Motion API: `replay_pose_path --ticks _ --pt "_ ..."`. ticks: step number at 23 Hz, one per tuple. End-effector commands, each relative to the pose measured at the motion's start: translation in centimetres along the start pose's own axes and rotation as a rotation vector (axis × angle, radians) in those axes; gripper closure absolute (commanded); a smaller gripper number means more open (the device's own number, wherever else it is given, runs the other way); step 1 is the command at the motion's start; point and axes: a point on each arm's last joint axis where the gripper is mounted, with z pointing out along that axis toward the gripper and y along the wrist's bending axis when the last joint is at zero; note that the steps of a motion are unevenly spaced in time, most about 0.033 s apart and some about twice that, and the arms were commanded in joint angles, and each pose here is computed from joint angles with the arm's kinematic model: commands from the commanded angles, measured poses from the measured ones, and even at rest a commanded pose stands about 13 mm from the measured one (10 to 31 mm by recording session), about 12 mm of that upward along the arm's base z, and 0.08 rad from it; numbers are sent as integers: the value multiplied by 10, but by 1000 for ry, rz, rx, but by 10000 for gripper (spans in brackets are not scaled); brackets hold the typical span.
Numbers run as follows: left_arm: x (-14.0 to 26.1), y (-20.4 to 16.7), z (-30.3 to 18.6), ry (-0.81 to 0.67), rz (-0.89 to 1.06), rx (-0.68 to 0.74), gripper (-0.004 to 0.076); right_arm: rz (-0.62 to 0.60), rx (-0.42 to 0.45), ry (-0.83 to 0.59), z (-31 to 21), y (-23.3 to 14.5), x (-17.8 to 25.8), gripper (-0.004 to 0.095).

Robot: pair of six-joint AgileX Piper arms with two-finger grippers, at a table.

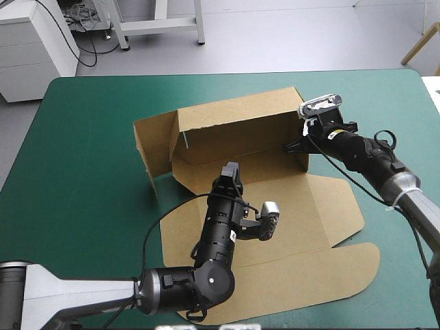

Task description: Fold the box

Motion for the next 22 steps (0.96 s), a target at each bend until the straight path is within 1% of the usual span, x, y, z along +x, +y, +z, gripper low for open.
replay_pose_path --ticks 1,2,3,4,5,6,7,10,11,12,13,14,15,17,21,22 --pt "3 31 -3 24 -14 -98 724 -1 39 -123 -17 -5 -24 926" --pt "4 33 0 44 -20 -62 724 -8 41 -122 -17 -5 -24 926" --pt "7 43 9 78 -54 50 724 -18 45 -125 -17 -5 -25 926" --pt "9 46 13 84 -75 116 724 -20 48 -130 -17 -6 -25 926" --pt "14 63 25 93 -115 239 724 -20 51 -134 -17 -6 -25 926" --pt "19 72 31 104 -148 286 724 -20 52 -136 -17 -6 -26 926" --pt "33 94 43 120 -250 392 724 -22 52 -135 -17 -6 -26 926" --pt "62 131 59 157 -467 467 724 -28 59 -146 -17 -7 -26 926" --pt "84 149 66 201 -587 493 724 -28 60 -148 -17 -7 -27 926" --pt "102 159 69 232 -669 532 724 -28 57 -146 -18 -6 -27 926" --pt "134 172 75 278 -775 571 724 -28 55 -142 -18 -6 -27 926" --pt "150 177 78 287 -825 595 724 -28 52 -134 -18 -6 -26 926" --pt "172 182 81 290 -919 620 724 -28 47 -125 -18 -6 -26 926" --pt "226 187 86 336 -1161 608 724 -29 36 -103 -17 -5 -24 926" --pt "285 186 82 372 -1501 592 724 -26 25 -81 -17 -4 -22 926" --pt "302 183 80 401 -1572 579 724 -13 22 -74 -17 -3 -21 926"
